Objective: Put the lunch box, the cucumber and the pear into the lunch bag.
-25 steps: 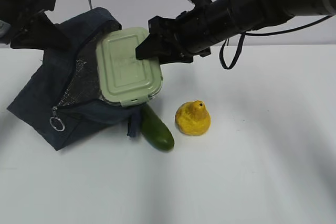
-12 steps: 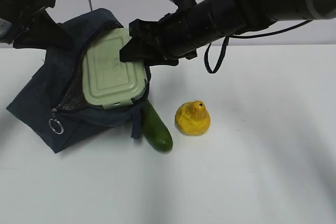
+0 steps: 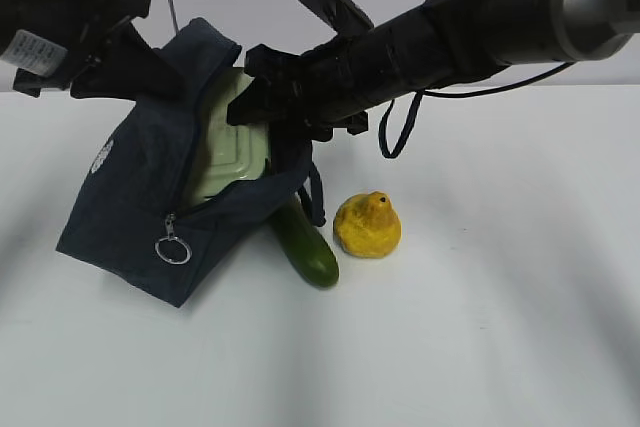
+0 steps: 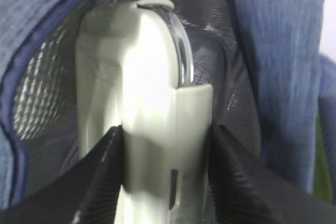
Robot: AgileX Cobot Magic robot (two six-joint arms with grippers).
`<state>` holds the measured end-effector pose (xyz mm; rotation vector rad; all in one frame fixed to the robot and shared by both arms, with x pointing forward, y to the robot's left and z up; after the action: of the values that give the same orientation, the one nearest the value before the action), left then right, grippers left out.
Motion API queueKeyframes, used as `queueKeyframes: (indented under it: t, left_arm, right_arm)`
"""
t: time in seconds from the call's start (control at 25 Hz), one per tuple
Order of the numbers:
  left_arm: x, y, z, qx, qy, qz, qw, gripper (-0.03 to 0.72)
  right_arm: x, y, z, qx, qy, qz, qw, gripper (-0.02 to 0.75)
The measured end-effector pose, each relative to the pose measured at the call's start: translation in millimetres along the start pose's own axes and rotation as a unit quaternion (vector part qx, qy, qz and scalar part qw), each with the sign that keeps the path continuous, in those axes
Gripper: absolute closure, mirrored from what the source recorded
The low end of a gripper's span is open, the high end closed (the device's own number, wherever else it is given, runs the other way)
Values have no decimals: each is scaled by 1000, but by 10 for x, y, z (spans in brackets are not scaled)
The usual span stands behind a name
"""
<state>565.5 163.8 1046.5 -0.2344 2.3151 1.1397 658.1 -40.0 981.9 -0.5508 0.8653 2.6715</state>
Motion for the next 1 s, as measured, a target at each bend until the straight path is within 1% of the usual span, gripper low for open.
queueKeyframes:
  t: [0.16,0.44,0.8,1.0]
  left_arm:
    - [3,-29,-57,4,-5,0,1000,685]
    - [-4,-29,-58,5,-5,-3,1000,685]
    - [-3,-30,-61,5,-5,-3,1000,685]
    - [-4,-30,-62,5,-5,-3,1000,685]
  right_arm:
    - [15,-12,-44,11,12,4,1000,375]
    - [40,-16,-78,21,28,13,999,375]
    - [96,-13,-85,23,42,34,998,374]
    - [99,-13,-86,23,43,35,998,335]
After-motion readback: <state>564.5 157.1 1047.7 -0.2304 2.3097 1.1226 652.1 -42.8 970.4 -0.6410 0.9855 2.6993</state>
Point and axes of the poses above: a point on each arm's last joint axis where the gripper is mounted, y pointing back along that axis away from the gripper, z along the wrist's bending axis when the last joint is at zero, x = y × z, the point moved 5 cm from there along -y, pointing out along that axis toward the gripper, and after that the axes turned 7 degrees about -y, right-handed, at the moved point
